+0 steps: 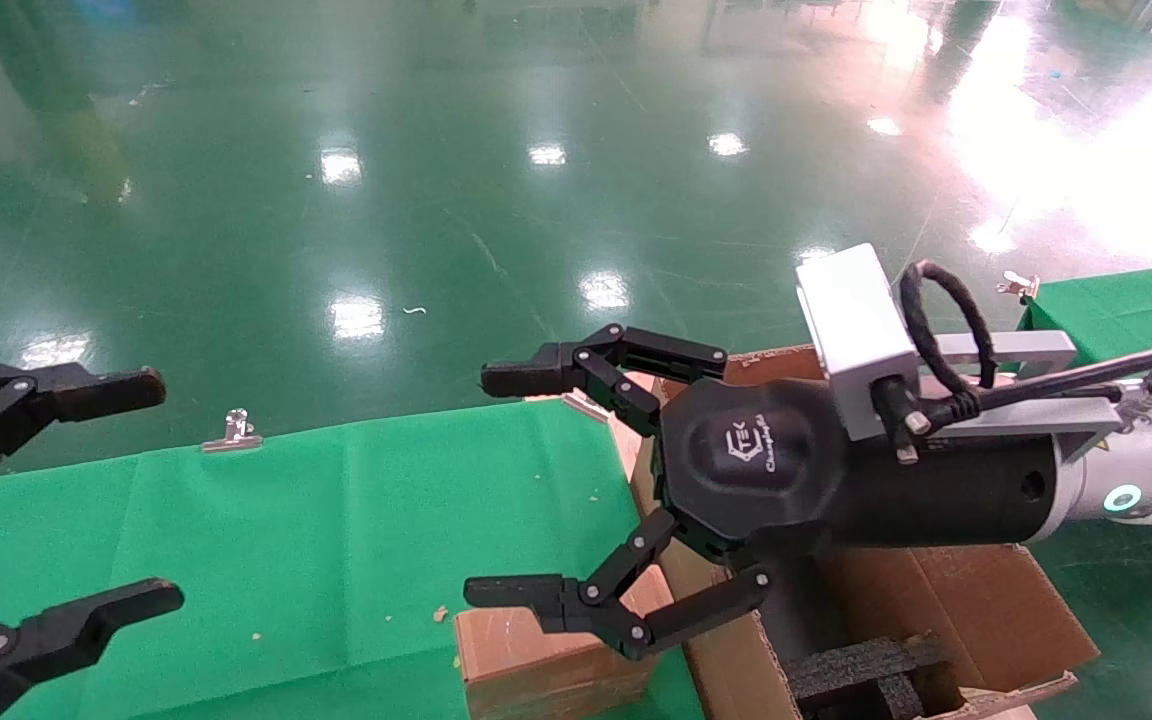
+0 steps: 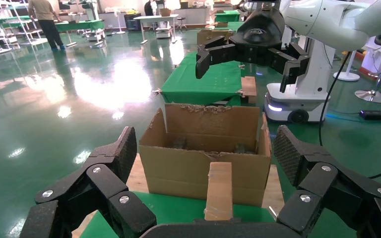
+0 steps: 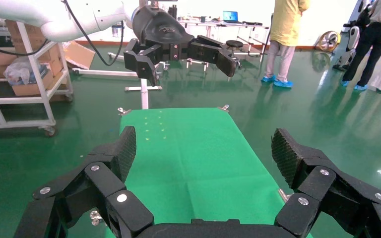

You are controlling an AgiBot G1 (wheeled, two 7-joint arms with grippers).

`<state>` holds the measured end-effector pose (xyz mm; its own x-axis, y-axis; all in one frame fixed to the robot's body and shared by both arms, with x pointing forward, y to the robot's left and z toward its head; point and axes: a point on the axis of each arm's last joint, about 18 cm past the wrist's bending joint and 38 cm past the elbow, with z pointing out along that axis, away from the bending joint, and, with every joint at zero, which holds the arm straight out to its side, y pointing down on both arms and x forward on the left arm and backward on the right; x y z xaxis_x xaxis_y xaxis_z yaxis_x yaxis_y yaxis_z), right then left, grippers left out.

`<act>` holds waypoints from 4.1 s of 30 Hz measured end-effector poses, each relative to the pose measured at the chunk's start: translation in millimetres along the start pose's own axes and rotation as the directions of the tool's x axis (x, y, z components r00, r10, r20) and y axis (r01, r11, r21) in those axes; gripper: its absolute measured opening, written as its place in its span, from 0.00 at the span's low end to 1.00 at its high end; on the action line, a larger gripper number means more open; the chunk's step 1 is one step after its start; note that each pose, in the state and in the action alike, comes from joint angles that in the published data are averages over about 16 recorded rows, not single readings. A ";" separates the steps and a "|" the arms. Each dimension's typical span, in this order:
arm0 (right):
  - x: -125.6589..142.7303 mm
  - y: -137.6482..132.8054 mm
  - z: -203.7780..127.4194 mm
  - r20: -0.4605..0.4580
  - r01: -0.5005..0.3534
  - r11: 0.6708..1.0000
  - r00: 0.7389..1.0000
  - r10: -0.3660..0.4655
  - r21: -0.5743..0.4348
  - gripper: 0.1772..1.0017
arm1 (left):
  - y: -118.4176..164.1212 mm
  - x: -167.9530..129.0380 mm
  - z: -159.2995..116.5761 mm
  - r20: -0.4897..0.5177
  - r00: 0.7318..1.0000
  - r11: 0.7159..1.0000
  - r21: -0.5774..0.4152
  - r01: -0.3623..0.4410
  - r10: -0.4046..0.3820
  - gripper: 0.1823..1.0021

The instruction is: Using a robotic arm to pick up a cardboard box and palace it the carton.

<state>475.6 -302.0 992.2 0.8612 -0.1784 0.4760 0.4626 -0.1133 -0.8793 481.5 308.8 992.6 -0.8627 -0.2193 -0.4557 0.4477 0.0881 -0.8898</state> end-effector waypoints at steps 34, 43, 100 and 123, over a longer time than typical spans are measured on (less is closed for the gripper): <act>1.9 14.8 5.5 0.037 0.037 0.989 0.999 -0.032 -0.145 1.00 | 0.0 0.0 0.0 0.000 1.000 1.000 0.000 0.000 0.000 0.92; 18.0 46.8 21.5 0.102 0.091 0.912 0.993 -0.054 -0.401 1.00 | 0.0 0.0 0.0 0.000 1.000 1.000 0.000 0.000 0.000 0.75; 66.7 106.5 88.3 0.409 0.343 0.583 0.912 -0.020 -0.737 0.89 | 0.0 -0.1 -0.1 0.001 1.000 1.000 0.000 0.000 0.000 0.39; 69.6 100.7 88.0 0.401 0.342 0.589 0.915 -0.034 -0.732 0.33 | 0.0 -0.1 -0.1 0.001 1.000 1.000 0.000 0.000 0.000 0.94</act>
<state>600.7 -239.8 935.5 0.8573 0.2326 0.4593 0.4128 -0.8436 -0.3435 481.6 308.9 992.6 -0.8627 -0.2199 -0.4554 0.4474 0.0879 -0.8900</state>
